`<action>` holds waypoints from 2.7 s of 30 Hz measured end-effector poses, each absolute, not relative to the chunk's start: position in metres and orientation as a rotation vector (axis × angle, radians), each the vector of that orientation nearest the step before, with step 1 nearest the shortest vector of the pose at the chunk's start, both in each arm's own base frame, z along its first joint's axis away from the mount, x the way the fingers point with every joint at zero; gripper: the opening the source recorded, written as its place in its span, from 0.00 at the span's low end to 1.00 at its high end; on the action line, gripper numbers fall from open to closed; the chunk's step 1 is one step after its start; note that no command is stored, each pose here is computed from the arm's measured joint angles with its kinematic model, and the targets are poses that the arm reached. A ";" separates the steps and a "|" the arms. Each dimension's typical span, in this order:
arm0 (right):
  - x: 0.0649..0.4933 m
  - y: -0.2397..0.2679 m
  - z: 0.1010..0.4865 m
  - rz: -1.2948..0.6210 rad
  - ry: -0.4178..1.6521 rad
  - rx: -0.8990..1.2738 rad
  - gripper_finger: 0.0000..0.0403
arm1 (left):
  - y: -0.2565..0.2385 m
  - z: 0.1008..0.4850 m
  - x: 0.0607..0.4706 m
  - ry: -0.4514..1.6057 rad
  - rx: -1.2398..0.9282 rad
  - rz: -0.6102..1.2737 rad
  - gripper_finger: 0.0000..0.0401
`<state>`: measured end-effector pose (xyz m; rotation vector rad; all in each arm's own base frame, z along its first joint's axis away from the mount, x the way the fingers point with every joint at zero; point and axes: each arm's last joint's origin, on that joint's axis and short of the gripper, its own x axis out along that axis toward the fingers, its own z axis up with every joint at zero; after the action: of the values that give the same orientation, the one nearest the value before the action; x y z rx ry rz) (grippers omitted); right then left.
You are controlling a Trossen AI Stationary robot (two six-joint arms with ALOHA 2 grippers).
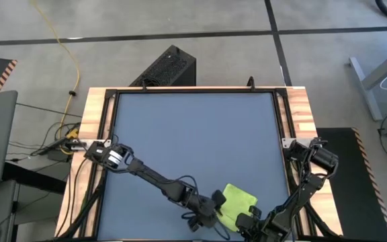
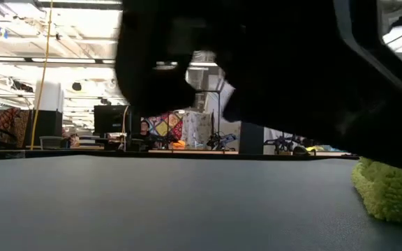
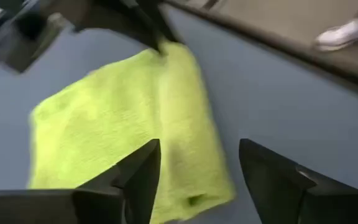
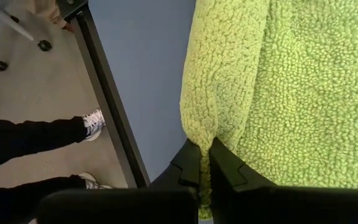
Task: Roll towel
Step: Roll the green towel
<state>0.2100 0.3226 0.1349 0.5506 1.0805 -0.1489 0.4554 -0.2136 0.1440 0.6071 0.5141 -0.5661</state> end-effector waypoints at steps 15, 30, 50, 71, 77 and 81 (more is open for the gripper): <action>0.212 0.322 0.135 -0.156 1.075 0.574 0.07 | -0.211 0.140 0.454 0.569 0.568 -0.573 0.38; 0.212 0.322 0.135 -0.182 1.072 0.615 0.07 | -0.175 0.134 0.462 0.772 0.123 -0.548 0.01; 0.217 0.320 0.135 -0.318 1.100 0.858 0.18 | -0.144 0.129 0.465 0.992 -0.389 -0.479 0.00; 0.216 0.321 0.135 -0.305 1.113 0.859 0.20 | -0.159 0.200 0.452 0.588 0.272 -0.793 0.36; 0.216 0.321 0.135 -0.310 1.111 0.872 0.20 | -0.202 0.173 0.451 0.479 0.652 -0.697 0.36; 0.216 0.321 0.135 -0.308 1.111 0.877 0.20 | -0.206 0.165 0.454 0.492 0.736 -0.496 0.36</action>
<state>0.2163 0.3213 0.1352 0.8770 1.1107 -0.3076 0.4541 -0.2057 0.1651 0.7358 0.4918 -0.4960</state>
